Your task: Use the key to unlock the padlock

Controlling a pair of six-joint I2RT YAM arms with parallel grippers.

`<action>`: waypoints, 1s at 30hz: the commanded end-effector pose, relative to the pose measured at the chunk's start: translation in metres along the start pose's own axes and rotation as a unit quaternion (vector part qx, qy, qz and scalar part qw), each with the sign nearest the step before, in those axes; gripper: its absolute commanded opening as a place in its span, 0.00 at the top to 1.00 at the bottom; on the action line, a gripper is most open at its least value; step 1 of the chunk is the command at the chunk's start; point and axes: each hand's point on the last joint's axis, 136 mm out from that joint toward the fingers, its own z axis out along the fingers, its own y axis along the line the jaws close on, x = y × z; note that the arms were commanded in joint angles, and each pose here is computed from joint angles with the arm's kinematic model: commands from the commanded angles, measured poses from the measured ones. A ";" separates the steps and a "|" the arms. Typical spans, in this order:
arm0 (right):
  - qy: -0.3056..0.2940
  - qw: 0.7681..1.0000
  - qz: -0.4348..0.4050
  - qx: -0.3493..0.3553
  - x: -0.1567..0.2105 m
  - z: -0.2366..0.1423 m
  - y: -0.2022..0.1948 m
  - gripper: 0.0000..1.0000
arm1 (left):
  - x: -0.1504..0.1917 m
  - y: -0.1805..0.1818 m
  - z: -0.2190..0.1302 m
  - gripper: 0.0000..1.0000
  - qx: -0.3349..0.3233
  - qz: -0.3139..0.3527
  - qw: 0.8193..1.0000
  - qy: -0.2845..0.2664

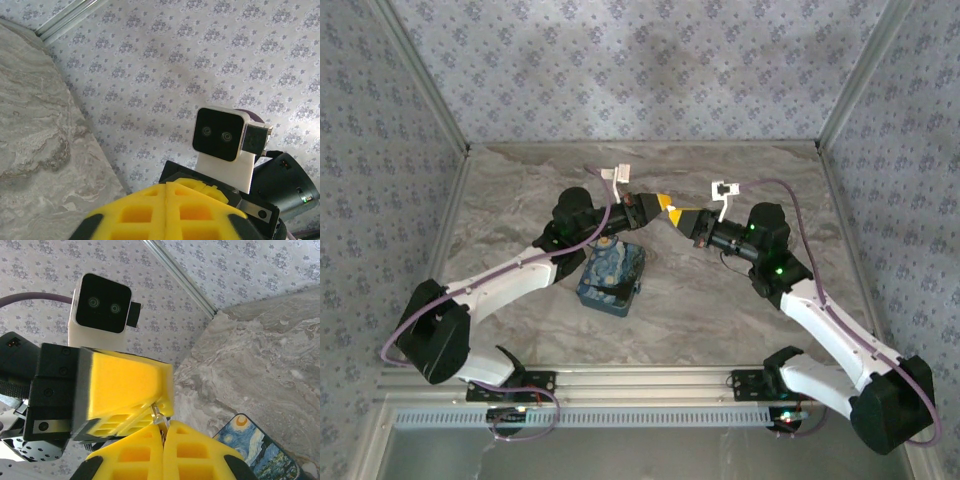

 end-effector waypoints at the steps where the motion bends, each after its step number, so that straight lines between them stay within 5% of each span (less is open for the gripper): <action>1: -0.012 1.000 -0.024 0.008 -0.006 -0.007 0.002 1.00 | -0.007 -0.007 -0.007 0.61 -0.003 0.004 1.000 -0.015; 3: -0.007 1.000 -0.022 0.019 -0.006 -0.009 -0.004 1.00 | -0.008 -0.001 -0.012 0.49 -0.022 0.006 1.000 -0.020; 9: 0.021 0.996 -0.036 0.081 -0.006 -0.007 -0.033 1.00 | 0.004 0.046 -0.054 0.37 -0.166 0.006 0.986 -0.035; 18: 0.096 0.984 -0.036 0.147 0.017 0.028 -0.093 1.00 | 0.051 0.118 -0.175 0.25 -0.398 -0.023 0.915 -0.062; 25: 0.157 0.973 -0.029 0.166 0.039 0.069 -0.128 1.00 | 0.101 0.147 -0.227 0.33 -0.473 -0.061 0.877 -0.053; 30: 0.192 0.966 -0.031 0.173 0.059 0.097 -0.145 1.00 | 0.129 0.160 -0.248 0.59 -0.500 -0.074 0.862 -0.045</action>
